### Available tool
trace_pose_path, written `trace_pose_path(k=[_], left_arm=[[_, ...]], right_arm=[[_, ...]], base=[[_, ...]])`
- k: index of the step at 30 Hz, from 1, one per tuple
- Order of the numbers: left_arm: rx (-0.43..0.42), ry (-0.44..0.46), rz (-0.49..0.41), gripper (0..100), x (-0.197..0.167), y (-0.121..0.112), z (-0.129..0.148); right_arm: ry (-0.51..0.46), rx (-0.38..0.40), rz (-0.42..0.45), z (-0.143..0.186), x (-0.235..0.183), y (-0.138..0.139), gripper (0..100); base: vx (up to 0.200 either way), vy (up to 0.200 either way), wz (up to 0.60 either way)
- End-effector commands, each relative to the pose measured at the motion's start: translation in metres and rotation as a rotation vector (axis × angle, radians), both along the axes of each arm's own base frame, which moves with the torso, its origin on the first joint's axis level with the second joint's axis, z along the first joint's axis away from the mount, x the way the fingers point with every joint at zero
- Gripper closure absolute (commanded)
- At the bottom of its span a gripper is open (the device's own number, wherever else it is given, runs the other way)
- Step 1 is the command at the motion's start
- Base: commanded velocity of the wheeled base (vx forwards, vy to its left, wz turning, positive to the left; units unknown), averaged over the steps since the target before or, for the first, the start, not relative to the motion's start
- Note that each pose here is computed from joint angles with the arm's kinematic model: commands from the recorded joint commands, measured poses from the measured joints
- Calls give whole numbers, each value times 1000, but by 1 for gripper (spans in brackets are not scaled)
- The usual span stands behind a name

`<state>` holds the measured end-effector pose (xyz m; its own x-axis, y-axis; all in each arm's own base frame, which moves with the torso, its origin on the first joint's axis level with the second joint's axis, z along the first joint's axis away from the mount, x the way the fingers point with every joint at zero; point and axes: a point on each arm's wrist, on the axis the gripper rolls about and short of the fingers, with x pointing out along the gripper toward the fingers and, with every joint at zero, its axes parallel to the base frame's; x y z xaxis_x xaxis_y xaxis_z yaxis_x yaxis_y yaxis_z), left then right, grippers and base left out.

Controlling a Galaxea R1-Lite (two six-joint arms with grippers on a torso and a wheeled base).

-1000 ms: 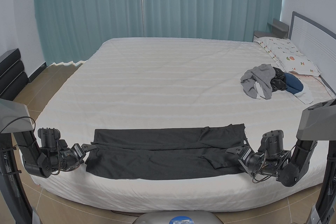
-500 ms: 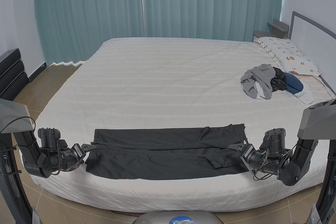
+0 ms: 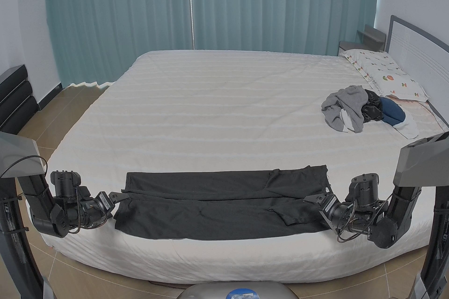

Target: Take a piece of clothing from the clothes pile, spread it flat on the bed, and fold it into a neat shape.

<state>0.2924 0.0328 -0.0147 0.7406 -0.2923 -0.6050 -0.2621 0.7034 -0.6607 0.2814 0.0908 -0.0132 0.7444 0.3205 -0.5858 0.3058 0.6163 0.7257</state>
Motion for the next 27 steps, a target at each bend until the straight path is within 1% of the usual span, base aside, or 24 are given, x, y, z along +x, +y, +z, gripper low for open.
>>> trace_pose_path(k=[1, 10, 11, 17, 27], left_arm=[[0, 1, 1, 0, 0, 0, 0], [0, 1, 1, 0, 0, 0, 0], [0, 1, 1, 0, 0, 0, 0], [1, 1, 0, 0, 0, 0, 0], [1, 1, 0, 0, 0, 0, 0]], right_arm=[[23, -7, 0, -8, 0, 0, 0], [20, -7, -6, -10, 5, 1, 0], [19, -8, -7, -10, 5, 1, 100], [4, -27, -33, -8, 5, 1, 100], [-15, -16, -34, 1, 3, 0, 100]], base=[[0, 0, 0], [0, 0, 0], [0, 0, 0], [0, 0, 0], [0, 0, 0]])
